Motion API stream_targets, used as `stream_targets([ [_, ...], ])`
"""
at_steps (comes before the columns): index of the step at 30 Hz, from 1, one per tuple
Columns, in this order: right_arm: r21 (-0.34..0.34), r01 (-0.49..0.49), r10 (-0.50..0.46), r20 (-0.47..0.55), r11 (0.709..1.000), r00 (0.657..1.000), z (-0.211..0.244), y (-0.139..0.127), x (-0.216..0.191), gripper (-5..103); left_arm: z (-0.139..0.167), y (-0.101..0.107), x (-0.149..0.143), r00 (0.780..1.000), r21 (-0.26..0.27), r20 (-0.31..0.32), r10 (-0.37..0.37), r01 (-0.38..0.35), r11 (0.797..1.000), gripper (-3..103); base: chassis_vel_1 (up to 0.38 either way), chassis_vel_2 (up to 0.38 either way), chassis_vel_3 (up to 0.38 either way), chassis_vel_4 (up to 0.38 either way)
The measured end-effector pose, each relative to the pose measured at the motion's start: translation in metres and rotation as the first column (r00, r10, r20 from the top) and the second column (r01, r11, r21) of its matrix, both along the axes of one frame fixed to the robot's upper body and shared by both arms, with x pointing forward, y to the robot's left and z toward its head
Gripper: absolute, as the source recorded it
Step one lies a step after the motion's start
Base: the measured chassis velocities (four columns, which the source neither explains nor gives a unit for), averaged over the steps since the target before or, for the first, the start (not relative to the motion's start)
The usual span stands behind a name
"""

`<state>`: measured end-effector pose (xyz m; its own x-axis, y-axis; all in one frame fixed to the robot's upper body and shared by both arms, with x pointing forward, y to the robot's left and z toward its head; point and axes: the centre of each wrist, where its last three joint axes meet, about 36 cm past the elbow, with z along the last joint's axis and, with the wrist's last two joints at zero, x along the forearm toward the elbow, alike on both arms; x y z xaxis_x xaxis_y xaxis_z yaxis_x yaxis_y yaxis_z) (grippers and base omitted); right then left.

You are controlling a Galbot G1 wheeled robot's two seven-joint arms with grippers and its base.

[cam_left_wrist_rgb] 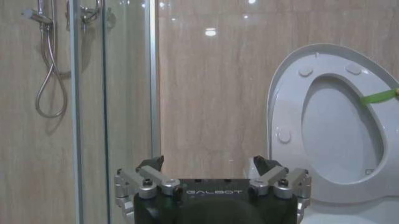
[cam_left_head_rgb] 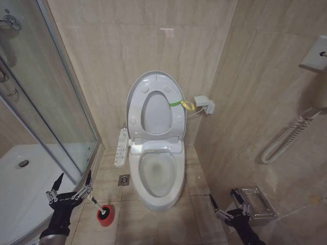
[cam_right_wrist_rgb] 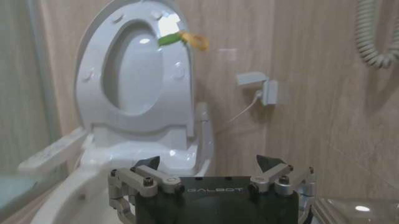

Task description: Open the toilet lid, clean the toilet bowl with a toilet brush, close the toilet lid, and flush.

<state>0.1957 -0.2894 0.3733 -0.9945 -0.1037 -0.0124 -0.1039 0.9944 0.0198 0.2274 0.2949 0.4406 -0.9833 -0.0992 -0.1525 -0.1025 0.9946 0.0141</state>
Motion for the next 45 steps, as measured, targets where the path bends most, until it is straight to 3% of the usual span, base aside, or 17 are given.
stream_targets([
  [1,0.0,0.0,0.0,0.0,1.0,1.0,0.0,0.0,0.0,100,0.0,0.0,0.0,1.0,0.0,0.0,0.0,0.0,1.0,97,0.0,0.0,0.0,0.0],
  [2,0.06,0.02,-0.023,0.056,0.998,0.998,0.012,0.02,0.01,100,0.0,0.0,0.0,1.0,0.0,0.0,-0.001,0.001,1.0,97,0.0,0.0,0.0,0.0],
  [4,0.108,0.048,-0.058,0.091,0.993,0.994,0.018,0.033,0.019,100,0.0,0.0,0.0,1.0,0.0,0.0,0.0,0.0,1.0,97,0.0,0.0,0.0,0.0],
  [8,0.138,0.067,-0.085,0.126,0.988,0.988,0.015,0.036,0.037,100,0.0,0.0,0.0,1.0,0.0,0.001,0.0,0.0,1.0,97,0.0,0.0,0.0,0.0],
  [23,0.141,0.016,-0.047,0.213,0.99,0.976,0.027,0.026,0.079,100,0.0,0.0,0.0,1.0,0.0,0.0,0.0,0.0,1.0,97,0.0,0.0,0.0,0.0],
  [29,0.103,0.03,-0.05,0.2,0.994,0.979,0.021,0.013,0.096,100,0.0,0.0,0.0,1.0,0.0,0.0,0.0,0.0,1.0,97,0.0,0.0,0.0,0.0],
  [36,0.107,0.069,-0.087,0.173,0.992,0.981,0.02,0.012,0.11,100,0.0,0.0,0.0,1.0,0.0,0.0,0.0,0.0,1.0,97,0.0,0.0,0.0,0.0],
  [45,0.098,0.034,-0.052,0.191,0.995,0.98,0.022,0.01,0.121,100,0.0,0.0,0.0,1.0,0.0,0.0,0.0,0.0,1.0,97,0.0,0.0,0.0,0.0],
])
